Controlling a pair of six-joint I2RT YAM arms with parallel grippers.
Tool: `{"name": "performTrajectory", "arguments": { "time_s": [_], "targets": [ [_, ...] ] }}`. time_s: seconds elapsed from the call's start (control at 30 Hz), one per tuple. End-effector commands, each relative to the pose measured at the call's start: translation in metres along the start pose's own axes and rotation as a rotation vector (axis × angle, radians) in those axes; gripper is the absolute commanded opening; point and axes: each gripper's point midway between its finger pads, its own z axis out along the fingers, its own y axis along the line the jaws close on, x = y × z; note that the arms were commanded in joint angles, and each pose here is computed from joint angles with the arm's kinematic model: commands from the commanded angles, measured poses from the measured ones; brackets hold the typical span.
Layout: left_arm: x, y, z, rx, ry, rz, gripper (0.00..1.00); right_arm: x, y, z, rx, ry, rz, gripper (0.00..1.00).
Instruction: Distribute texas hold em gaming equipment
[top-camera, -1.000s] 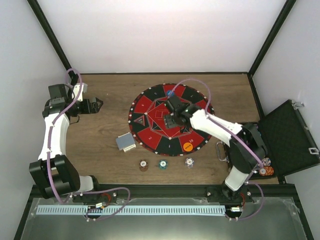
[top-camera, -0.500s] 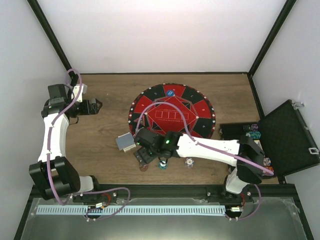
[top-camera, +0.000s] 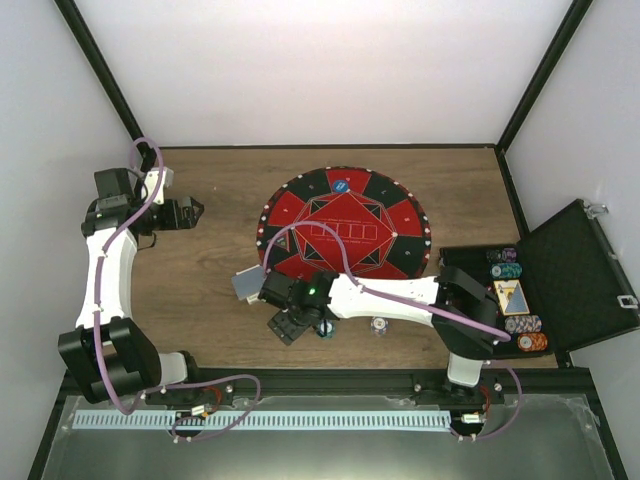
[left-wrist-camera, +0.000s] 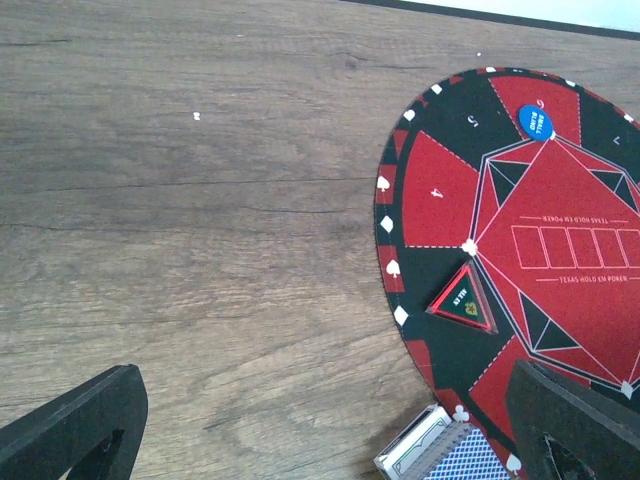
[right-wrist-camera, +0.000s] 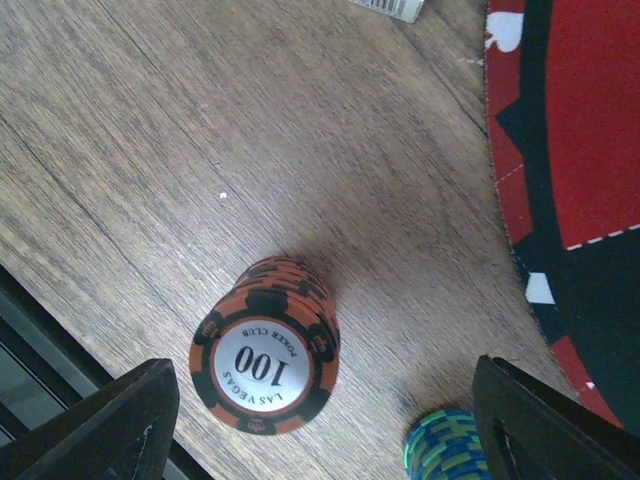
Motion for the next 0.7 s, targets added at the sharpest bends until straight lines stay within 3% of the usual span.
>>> {"name": "performTrajectory", "arguments": {
  "time_s": [0.0,0.67],
  "targets": [
    [-0.011,-0.001,-0.011,-0.020,-0.030,0.011,1.00,-0.013,0.015,0.001,-0.025,-0.025,-0.036,0.82],
    [-0.009,0.002,-0.009,-0.033,-0.027,0.009,1.00,-0.020,0.024,0.018,0.000,-0.027,-0.081,0.65]
  ]
}}
